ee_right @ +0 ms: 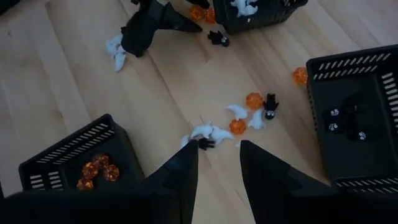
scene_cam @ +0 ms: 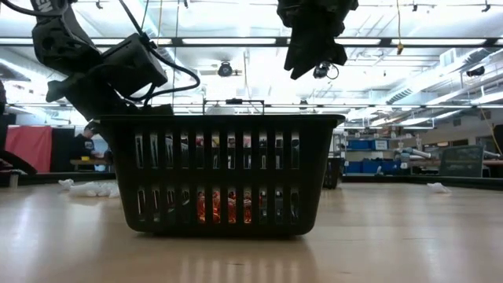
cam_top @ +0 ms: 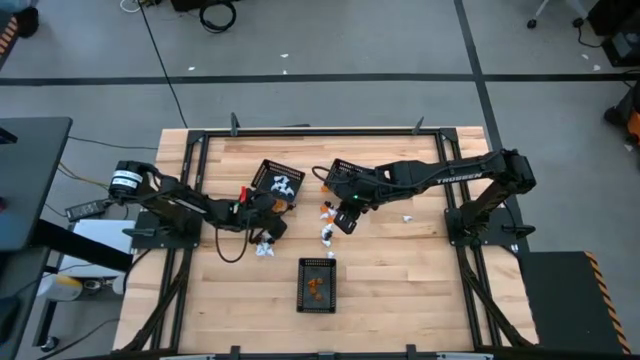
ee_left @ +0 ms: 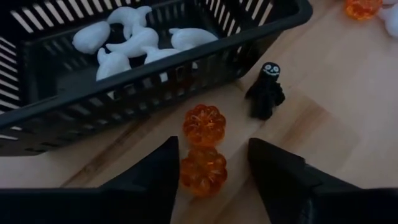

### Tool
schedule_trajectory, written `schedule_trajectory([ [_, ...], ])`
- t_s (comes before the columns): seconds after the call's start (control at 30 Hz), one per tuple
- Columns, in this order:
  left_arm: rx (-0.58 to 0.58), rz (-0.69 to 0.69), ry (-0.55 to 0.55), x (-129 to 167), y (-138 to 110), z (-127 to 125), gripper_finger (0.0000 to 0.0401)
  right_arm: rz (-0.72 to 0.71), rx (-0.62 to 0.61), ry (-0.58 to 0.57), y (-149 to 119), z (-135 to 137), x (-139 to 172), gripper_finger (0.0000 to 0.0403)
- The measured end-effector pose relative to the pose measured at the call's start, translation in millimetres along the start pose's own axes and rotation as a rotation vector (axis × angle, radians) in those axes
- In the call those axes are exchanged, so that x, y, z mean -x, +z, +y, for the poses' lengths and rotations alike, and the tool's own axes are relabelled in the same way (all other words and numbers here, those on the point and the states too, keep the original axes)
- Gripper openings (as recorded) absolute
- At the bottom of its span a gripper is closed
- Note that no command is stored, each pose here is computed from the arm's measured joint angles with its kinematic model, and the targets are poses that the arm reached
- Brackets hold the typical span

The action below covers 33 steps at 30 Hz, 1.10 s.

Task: Sort Halloween decoration
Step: Put the orange pumpkin toy into the bottom black basket

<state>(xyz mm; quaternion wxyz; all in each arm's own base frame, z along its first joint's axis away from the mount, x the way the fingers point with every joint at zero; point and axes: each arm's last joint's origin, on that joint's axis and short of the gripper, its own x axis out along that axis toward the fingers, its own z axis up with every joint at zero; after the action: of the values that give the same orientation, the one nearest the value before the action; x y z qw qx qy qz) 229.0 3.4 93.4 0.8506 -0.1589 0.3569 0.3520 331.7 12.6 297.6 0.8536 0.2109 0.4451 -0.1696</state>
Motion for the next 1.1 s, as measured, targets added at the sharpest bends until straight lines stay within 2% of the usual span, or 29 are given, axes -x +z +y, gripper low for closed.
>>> schedule_trajectory([
  [0.23,-0.017,0.024,0.000,0,-2,0,0.0146,0.022,0.004,-0.015,-2,-1,0,0.0124],
  [0.47,-0.021,0.026,-0.010,0,-4,-1,0.0111,0.024,0.003,-0.016,-2,-2,0,0.0124],
  [0.73,-0.013,0.020,-0.030,1,-3,-2,0.0106,0.022,0.000,-0.015,-2,-2,2,0.0124],
  [1.1,0.007,0.029,-0.134,12,5,-3,0.0104,-0.023,-0.011,-0.049,1,-11,17,0.0124],
])
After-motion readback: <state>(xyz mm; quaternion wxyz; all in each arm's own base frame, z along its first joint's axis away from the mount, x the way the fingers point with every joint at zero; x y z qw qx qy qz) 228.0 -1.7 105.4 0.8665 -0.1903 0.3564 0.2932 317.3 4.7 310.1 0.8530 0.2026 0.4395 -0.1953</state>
